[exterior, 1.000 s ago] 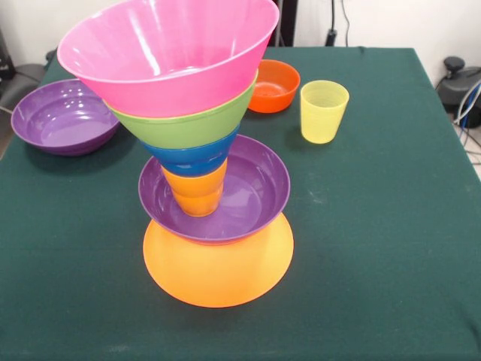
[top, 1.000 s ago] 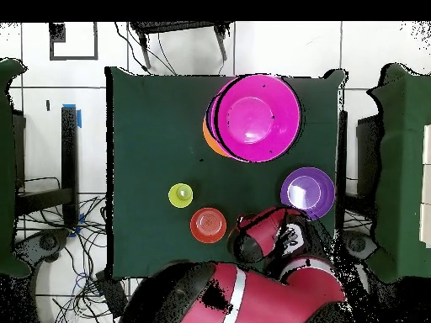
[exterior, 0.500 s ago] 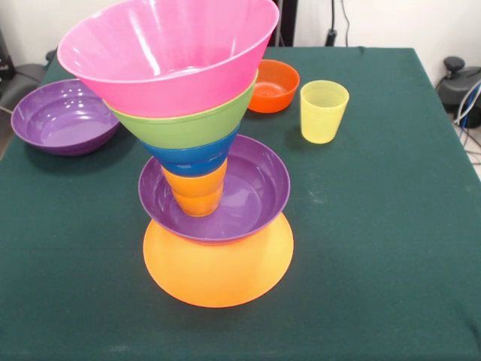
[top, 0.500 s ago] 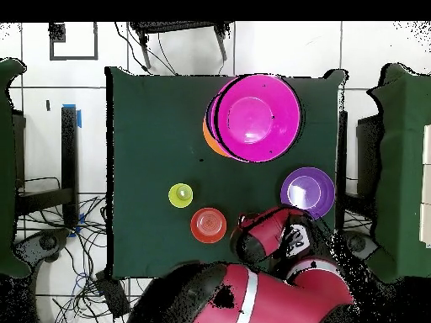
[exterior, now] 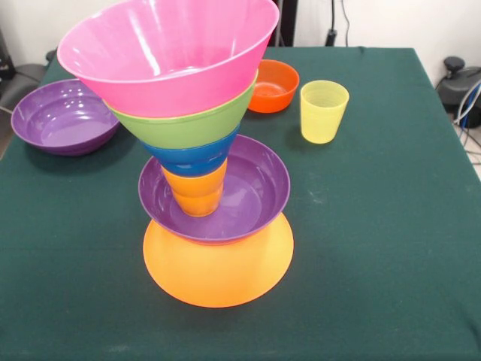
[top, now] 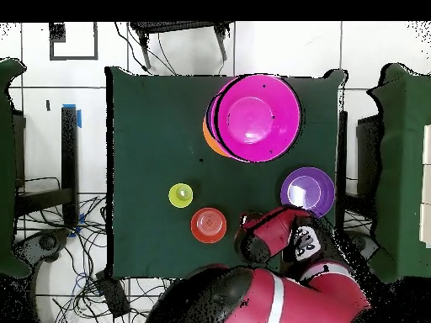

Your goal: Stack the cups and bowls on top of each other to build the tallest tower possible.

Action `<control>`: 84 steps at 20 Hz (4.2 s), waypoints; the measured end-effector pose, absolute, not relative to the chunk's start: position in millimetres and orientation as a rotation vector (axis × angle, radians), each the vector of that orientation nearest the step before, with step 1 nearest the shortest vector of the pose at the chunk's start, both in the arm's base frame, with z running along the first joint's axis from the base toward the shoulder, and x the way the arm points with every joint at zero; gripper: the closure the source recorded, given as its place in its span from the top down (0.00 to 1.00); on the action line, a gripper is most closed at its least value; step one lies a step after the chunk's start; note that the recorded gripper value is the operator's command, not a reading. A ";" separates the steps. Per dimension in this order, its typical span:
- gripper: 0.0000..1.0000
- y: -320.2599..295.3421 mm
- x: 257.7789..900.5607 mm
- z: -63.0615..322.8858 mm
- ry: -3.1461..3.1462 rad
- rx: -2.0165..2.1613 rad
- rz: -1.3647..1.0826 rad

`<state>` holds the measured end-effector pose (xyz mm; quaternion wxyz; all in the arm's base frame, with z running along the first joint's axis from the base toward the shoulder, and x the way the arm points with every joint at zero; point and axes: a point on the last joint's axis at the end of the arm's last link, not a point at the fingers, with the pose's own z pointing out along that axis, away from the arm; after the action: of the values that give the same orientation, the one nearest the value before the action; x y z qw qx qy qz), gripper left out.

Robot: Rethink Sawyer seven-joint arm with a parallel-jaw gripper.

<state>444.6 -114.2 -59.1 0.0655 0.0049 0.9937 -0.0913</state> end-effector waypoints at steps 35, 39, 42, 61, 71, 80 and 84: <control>1.00 -123.9 444.6 -59.9 2.986 0.034 -0.166; 1.00 -124.8 444.7 -60.0 2.985 0.043 -0.156; 1.00 -125.5 445.4 -59.9 2.994 0.056 -0.149; 1.00 -122.0 460.6 -58.8 3.094 -0.092 -0.190; 1.00 -120.8 470.2 -59.1 3.154 -0.176 -0.198; 1.00 -120.7 477.2 -59.7 3.194 -0.245 -0.193; 1.00 -121.4 479.2 -60.0 3.206 -0.263 -0.183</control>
<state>479.2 -121.4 -60.0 -0.0400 -0.0816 0.9942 -0.0566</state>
